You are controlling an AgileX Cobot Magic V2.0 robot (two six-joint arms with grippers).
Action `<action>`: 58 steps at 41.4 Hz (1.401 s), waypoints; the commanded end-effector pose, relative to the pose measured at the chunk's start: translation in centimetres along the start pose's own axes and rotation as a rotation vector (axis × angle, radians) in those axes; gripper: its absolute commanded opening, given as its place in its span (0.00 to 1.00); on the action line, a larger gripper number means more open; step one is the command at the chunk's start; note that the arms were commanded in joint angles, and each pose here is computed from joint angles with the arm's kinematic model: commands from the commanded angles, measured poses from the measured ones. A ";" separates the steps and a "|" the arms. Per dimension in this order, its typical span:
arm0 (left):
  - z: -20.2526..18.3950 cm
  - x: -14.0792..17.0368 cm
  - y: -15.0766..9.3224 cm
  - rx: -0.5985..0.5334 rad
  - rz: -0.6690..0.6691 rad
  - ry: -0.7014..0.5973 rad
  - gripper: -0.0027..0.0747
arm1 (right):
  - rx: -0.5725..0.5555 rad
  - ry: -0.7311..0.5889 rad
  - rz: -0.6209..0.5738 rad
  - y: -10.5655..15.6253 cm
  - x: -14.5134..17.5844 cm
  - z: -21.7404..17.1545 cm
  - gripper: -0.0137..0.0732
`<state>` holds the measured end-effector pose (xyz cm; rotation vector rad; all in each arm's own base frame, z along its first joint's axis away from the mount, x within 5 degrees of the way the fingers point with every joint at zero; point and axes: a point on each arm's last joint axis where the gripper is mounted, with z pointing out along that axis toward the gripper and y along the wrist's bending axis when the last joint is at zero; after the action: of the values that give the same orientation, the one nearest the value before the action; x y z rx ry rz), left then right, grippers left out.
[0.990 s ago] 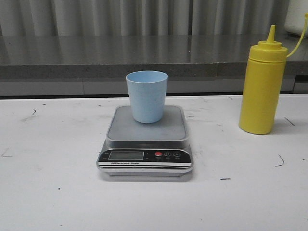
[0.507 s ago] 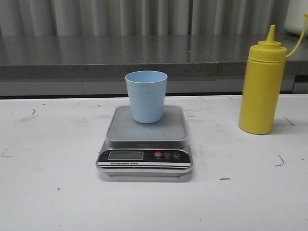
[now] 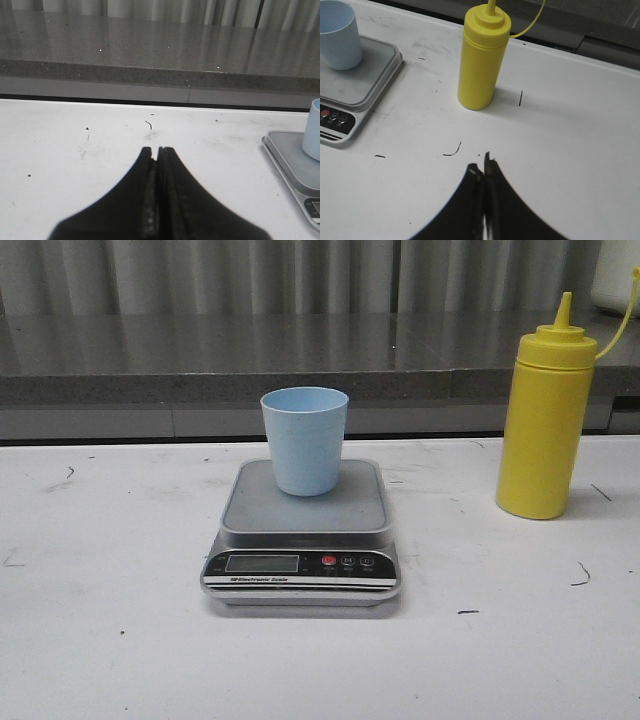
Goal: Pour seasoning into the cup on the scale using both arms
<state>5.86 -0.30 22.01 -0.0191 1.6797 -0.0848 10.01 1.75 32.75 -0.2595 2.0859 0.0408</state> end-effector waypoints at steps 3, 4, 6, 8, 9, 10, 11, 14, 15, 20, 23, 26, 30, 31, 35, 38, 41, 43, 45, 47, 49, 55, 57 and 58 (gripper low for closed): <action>-0.1 -0.3 0.1 -0.001 -0.014 -0.147 0.01 | 0.013 -0.104 -0.021 -0.2 -1.5 -0.7 0.08; -0.1 0.0 0.1 -0.001 -0.017 -0.148 0.01 | 0.013 -0.104 -0.021 -0.2 -1.5 -0.7 0.08; 0.0 0.5 0.2 0.000 -0.035 -0.182 0.01 | 0.013 -0.104 -0.021 -0.2 -1.5 -0.7 0.08; 0.0 1.0 0.2 -0.001 -0.046 -0.206 0.01 | 0.013 -0.104 -0.021 -0.2 -1.5 -0.7 0.08; 0.0 1.3 0.3 -0.001 -0.053 -0.221 0.01 | 0.013 -0.104 -0.021 -0.2 -1.5 -0.7 0.08; -0.1 1.4 0.2 0.001 -0.055 -0.207 0.01 | 0.013 -0.104 -0.021 -0.2 -1.5 -0.7 0.08; -0.2 1.5 0.2 0.003 -0.055 -0.194 0.01 | 0.013 -0.104 -0.021 -0.2 -1.5 -0.7 0.08; -0.1 1.5 0.2 0.002 -0.055 -0.189 0.01 | 0.013 -0.103 -0.021 -0.2 -1.5 -0.7 0.08; -0.1 1.5 0.2 0.002 -0.055 -0.191 0.01 | 0.013 -0.105 -0.021 -0.2 -1.5 -0.7 0.08; -0.2 1.5 0.2 0.002 -0.055 -0.198 0.01 | 0.013 -0.103 -0.021 -0.2 -1.5 -0.7 0.08; -0.1 1.5 0.2 0.004 -0.055 -0.196 0.01 | 0.013 -0.103 -0.021 -0.2 -1.5 -0.7 0.08; -0.1 1.5 0.2 0.004 -0.055 -0.189 0.01 | 0.013 -0.103 -0.021 -0.2 -1.5 -0.7 0.08; -0.1 1.5 0.2 0.004 -0.055 -0.189 0.01 | 0.013 -0.103 -0.021 -0.2 -1.5 -0.7 0.08; -0.1 1.5 0.2 0.004 -0.055 -0.189 0.01 | 0.013 -0.103 -0.021 -0.2 -1.5 -0.7 0.08; -0.1 1.5 0.2 0.004 -0.055 -0.189 0.01 | 0.013 -0.103 -0.021 -0.2 -1.5 -0.7 0.08; -0.1 1.5 0.2 0.004 -0.055 -0.189 0.01 | 0.013 -0.103 -0.021 -0.2 -1.5 -0.7 0.08; -0.1 1.5 0.2 0.004 -0.055 -0.189 0.01 | 0.013 -0.103 -0.021 -0.2 -1.5 -0.7 0.08; -0.1 1.5 0.2 0.004 -0.055 -0.189 0.01 | 0.013 -0.103 -0.021 -0.2 -1.5 -0.7 0.08; -0.1 1.5 0.2 0.004 -0.055 -0.189 0.01 | 0.013 -0.103 -0.021 -0.2 -1.5 -0.7 0.08; -0.1 1.5 0.2 0.004 -0.055 -0.189 0.01 | 0.013 -0.103 -0.021 -0.2 -1.5 -0.7 0.08; -0.1 1.5 0.2 0.004 -0.055 -0.189 0.01 | 0.013 -0.103 -0.021 -0.2 -1.5 -0.7 0.08; -0.1 1.5 0.2 0.004 -0.055 -0.189 0.01 | 0.013 -0.103 -0.021 -0.2 -1.5 -0.7 0.08; -0.1 1.5 0.2 0.004 -0.055 -0.189 0.01 | 0.013 -0.103 -0.021 -0.2 -1.5 -0.7 0.08; -0.1 1.5 0.2 0.004 -0.055 -0.189 0.01 | 0.013 -0.103 -0.021 -0.2 -1.5 -0.7 0.08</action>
<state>5.62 -0.25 20.51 -0.0590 1.5590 -0.1212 10.01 1.75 32.75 -0.2595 2.0859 0.0408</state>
